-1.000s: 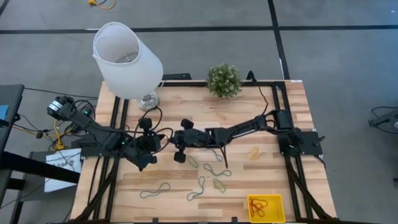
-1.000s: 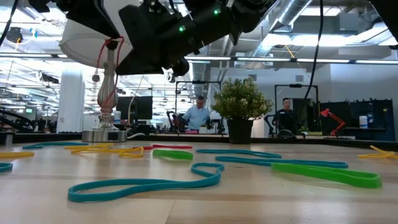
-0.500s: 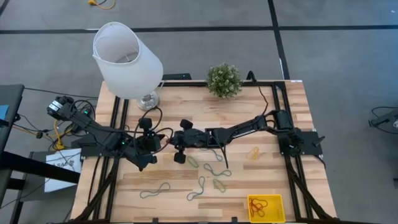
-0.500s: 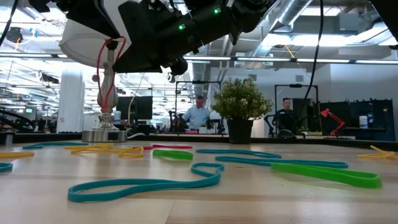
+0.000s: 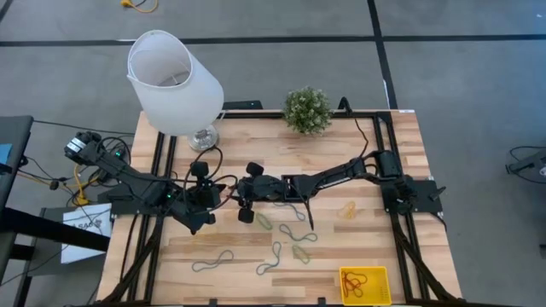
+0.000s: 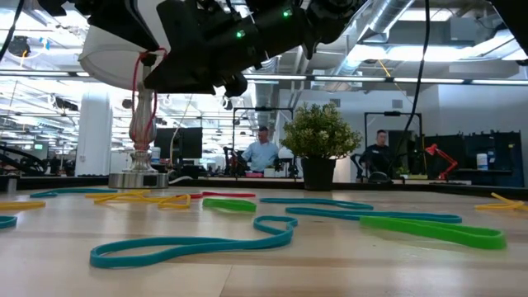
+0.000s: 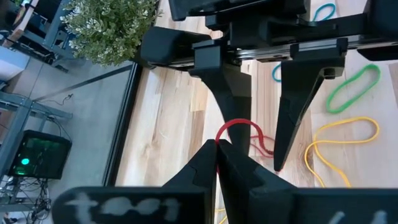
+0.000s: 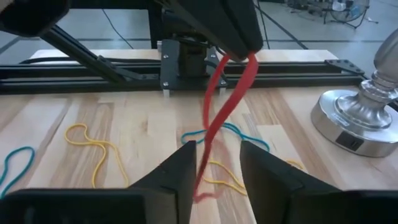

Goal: Pick and place rubber bands into bin
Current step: Put the red rubber band into the yellow basket

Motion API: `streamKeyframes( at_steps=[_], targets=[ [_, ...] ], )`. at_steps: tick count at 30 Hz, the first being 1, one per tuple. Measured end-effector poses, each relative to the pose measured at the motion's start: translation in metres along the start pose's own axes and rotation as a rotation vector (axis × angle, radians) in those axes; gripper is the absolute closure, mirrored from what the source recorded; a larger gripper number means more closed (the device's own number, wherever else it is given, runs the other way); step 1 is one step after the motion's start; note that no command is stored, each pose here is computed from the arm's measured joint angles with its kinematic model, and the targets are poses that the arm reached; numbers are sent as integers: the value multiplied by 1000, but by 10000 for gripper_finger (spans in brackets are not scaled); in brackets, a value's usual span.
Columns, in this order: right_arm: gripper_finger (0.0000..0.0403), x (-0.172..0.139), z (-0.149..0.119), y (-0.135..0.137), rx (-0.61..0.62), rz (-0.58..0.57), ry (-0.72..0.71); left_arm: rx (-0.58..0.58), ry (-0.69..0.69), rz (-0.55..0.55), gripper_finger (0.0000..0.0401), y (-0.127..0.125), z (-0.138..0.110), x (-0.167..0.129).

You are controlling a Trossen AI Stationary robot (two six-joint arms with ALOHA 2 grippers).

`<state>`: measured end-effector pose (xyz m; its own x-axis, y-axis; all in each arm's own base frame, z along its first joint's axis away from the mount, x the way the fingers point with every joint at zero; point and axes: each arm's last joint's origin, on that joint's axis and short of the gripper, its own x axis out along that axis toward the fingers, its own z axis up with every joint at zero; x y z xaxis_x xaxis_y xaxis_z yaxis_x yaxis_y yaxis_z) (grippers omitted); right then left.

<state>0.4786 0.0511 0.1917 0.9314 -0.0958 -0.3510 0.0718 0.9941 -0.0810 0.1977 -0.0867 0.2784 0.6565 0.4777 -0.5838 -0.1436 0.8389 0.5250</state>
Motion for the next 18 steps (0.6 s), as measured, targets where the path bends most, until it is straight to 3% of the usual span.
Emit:
streamKeyframes(
  at_steps=[8,18],
  targets=[
    [393,0,0,-2,1,-5,4,-3,-2,-1,401,0,0,0],
    [400,0,-4,-2,8,-51,46,34,-4,-7,385,0,1,-1]
  ],
)
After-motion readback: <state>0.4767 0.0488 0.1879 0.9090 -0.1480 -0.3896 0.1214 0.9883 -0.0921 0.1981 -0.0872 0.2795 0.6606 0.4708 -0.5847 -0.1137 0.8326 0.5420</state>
